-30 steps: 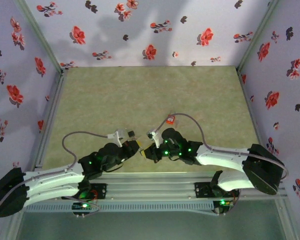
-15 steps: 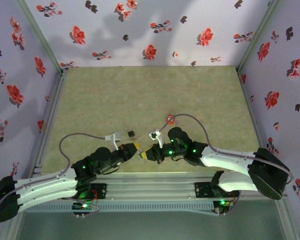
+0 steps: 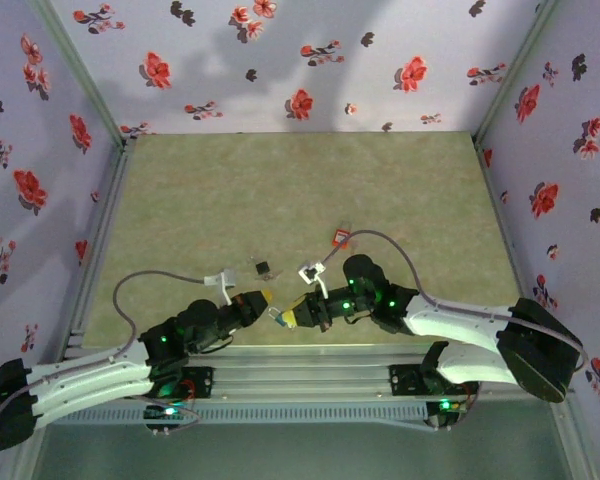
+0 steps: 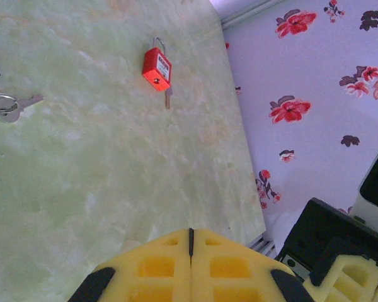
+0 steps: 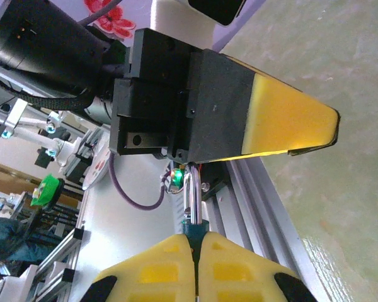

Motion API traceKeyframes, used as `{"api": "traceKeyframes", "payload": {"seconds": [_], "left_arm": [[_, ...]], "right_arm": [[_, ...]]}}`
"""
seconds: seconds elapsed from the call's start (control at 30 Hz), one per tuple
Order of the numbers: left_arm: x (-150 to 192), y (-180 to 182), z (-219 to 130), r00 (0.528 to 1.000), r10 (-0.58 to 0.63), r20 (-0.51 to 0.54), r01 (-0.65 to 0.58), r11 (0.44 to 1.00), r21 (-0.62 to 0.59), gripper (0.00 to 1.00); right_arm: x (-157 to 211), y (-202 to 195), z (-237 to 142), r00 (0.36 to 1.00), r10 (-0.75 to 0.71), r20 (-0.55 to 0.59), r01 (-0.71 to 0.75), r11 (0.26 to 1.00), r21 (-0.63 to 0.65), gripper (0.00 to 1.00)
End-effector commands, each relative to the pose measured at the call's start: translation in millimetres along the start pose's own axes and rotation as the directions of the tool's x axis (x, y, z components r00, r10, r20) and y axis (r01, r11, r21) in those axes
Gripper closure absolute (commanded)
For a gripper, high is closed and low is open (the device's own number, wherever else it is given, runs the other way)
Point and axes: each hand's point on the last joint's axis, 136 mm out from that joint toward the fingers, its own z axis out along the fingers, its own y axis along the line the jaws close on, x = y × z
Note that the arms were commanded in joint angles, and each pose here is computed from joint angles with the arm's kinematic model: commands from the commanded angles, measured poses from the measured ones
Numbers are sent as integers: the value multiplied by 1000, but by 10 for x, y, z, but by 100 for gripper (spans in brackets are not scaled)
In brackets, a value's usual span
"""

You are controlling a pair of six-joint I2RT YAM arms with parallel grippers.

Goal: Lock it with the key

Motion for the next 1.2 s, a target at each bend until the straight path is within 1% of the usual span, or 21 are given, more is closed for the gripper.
{"api": "traceKeyframes", "payload": {"seconds": [0.0,0.13,0.17,0.27,0.3,0.4,0.47,0.57,0.67,0.8,0.93,1.17], "left_arm": [[-62,30,-3,999,34,32,-34,999,-18,100],[-77,10,-6,999,33,32,-32,999,-27,100],[-81,-2,-8,999,32,30,-32,999,-27,97],[-78,-37,-34,999,37,17,-37,999,-26,81],[-81,-42,-49,999,40,15,-40,999,-29,72],[-109,-74,-112,998,57,10,-56,998,-37,64],[-119,-101,-163,997,74,1,-74,996,-39,55],[-126,-124,-245,995,99,-13,-99,994,-40,47],[-72,-145,-288,992,121,-43,-121,993,-12,46],[62,-213,-325,980,161,-121,-158,987,36,47],[203,-314,-385,960,202,-196,-183,977,109,48],[286,-504,-524,939,253,-233,-200,953,228,48]], "right_arm": [[-31,66,27,1000,-13,-6,12,999,-37,100],[-44,-24,18,1000,-12,0,12,1000,16,100],[-51,-48,8,1000,-12,5,12,999,31,100],[-75,-203,-47,1000,-6,24,4,993,117,100],[-85,-247,-66,1000,-4,26,0,990,141,100],[-111,-307,-103,999,2,41,-9,986,168,100],[-102,-298,-98,999,3,36,-9,987,162,100],[-99,-272,-84,999,8,31,-12,990,142,100],[-83,-233,-62,1000,14,19,-16,994,108,100],[-69,-171,-38,1000,26,4,-26,998,60,100],[-43,-125,-7,999,44,-21,-44,999,16,100],[-15,-104,31,997,63,-47,-64,998,-19,100]]}}
